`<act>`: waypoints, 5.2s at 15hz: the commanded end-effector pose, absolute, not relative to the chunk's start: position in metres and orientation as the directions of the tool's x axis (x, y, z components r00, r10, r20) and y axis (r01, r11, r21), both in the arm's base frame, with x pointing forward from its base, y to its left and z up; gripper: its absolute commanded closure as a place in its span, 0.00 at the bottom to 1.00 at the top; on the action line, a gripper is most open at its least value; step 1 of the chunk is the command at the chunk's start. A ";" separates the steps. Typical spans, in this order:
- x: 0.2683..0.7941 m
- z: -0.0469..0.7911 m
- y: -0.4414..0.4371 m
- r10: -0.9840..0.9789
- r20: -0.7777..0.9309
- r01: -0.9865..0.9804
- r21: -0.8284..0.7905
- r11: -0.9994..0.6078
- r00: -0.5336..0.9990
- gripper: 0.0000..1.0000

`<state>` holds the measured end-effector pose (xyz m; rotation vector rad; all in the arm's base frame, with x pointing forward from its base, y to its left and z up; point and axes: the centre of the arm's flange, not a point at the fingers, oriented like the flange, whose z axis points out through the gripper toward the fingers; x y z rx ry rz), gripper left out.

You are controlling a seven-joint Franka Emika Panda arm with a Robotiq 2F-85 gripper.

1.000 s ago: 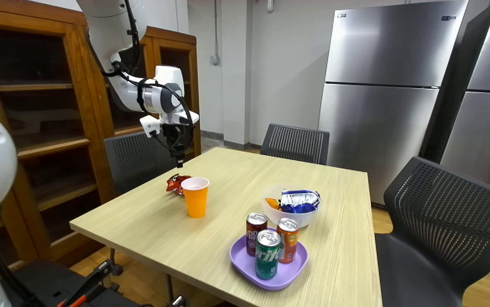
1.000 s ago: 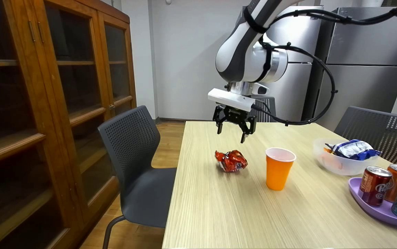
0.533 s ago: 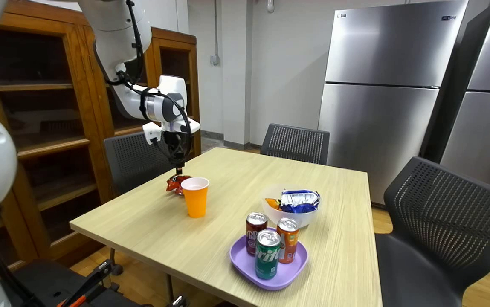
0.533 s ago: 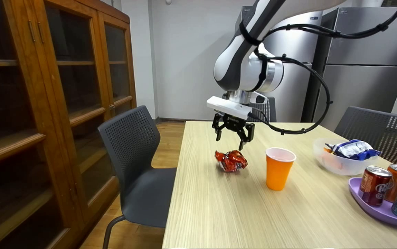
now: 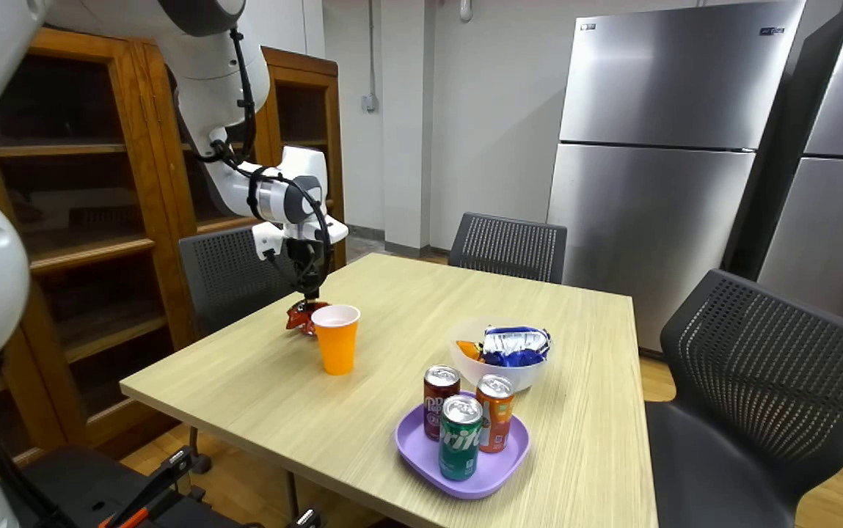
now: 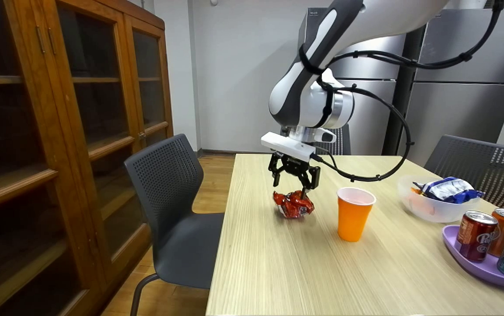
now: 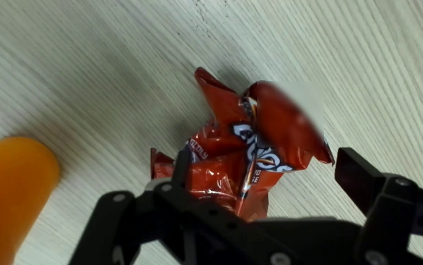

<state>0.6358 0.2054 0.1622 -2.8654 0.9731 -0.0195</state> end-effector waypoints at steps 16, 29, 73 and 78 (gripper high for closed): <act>0.663 0.161 0.199 -0.634 -0.022 -0.631 -0.122 -0.766 0.773 1.00; 0.666 0.220 0.186 -0.619 0.056 -0.600 -0.192 -0.777 0.783 1.00; 0.569 0.277 -0.154 -0.872 0.202 -0.836 -0.252 -0.487 0.447 1.00; 0.570 0.271 -0.156 -0.876 0.194 -0.843 -0.244 -0.479 0.442 1.00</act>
